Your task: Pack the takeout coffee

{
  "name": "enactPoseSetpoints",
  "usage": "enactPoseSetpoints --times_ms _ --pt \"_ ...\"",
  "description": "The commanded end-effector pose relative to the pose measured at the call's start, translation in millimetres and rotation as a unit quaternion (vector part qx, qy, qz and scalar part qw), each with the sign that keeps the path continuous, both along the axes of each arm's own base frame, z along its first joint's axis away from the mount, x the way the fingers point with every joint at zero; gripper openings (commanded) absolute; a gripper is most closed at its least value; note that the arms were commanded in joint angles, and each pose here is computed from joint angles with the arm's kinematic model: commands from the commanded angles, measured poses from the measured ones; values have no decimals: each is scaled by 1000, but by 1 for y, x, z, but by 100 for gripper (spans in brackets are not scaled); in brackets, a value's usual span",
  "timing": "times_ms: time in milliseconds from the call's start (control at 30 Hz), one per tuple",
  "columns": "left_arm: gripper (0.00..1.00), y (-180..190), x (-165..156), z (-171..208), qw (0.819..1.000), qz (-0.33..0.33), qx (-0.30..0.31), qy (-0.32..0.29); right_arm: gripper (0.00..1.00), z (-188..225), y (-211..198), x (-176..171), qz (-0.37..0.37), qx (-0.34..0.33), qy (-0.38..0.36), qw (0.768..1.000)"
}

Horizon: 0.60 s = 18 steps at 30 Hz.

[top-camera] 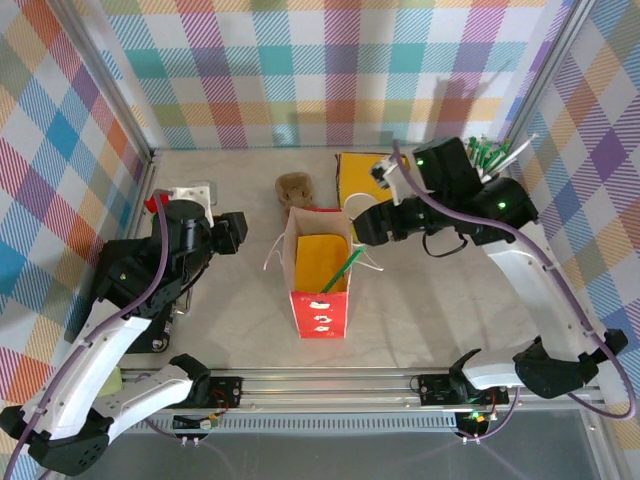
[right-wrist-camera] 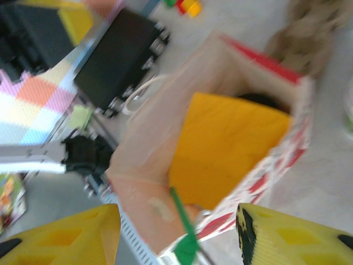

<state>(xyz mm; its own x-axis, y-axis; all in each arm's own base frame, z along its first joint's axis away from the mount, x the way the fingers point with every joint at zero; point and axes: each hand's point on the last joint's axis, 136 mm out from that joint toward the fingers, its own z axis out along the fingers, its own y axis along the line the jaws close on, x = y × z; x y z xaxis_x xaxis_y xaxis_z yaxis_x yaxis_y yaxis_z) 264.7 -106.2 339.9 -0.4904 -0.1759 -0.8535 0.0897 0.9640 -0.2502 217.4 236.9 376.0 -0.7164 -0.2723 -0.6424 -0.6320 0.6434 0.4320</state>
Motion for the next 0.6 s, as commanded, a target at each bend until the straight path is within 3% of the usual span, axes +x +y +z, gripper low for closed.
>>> enactPoseSetpoints --times_ms 0,167,367,567 --pt "52 15 11 16 998 43 30 -32 59 19 -38 37 -108 -3 -51 993" --pt "54 20 27 18 996 69 42 -34 58 16 -98 74 -240 18 -38 970" --pt "54 5 33 16 999 44 21 -25 54 36 -57 50 -138 147 27 979" --pt "54 6 29 6 999 43 20 -17 55 6 -30 9 -106 129 78 983"
